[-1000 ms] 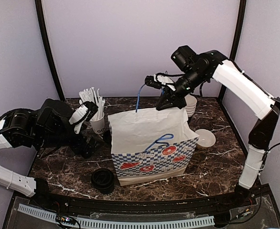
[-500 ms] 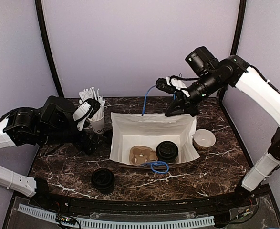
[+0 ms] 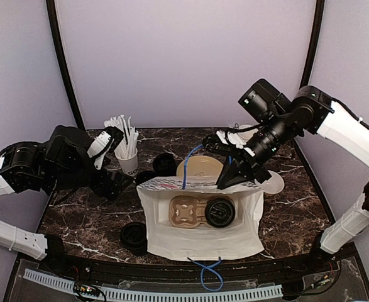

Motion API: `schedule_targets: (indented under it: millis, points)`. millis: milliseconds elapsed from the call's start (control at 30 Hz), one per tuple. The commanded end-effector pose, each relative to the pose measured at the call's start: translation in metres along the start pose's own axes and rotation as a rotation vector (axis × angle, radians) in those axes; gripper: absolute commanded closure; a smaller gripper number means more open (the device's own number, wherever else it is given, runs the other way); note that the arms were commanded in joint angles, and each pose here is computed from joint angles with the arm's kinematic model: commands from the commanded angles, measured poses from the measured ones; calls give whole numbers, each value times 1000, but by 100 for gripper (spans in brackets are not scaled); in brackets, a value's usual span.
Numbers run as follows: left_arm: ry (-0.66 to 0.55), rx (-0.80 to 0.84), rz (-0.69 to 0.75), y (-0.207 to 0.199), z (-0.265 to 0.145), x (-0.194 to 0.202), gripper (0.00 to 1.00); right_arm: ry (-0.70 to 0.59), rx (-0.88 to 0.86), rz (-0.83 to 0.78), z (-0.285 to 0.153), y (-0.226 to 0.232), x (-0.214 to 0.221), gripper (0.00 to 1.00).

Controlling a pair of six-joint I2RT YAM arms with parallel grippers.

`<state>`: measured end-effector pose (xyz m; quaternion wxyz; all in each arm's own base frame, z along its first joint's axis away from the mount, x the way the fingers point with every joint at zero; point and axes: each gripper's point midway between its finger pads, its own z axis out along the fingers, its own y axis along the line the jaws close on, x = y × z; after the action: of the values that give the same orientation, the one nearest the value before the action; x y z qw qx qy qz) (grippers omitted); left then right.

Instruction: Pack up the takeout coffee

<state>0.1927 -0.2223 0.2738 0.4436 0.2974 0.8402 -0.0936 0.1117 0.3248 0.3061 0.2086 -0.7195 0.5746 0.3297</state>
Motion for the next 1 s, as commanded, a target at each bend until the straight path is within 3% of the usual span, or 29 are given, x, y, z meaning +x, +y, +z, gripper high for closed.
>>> schedule_targets:
  millis: [0,300,567,733,967]
  points:
    - [-18,-19,-36,11,-11,1,6,13,-60,-1,8,14,3,100]
    - [145,65,44,-6,-4,34,14,-3,-30,-14,3,9,-6,100]
    - [202,147,19,-15,-17,43,25,12,-19,3,4,6,-3,100]
    - [311,288,9,-36,-32,64,25,13,15,5,-1,-1,-2,100]
    - [441,440,60,-73,-15,103,22,5,52,24,-12,-10,-1,100]
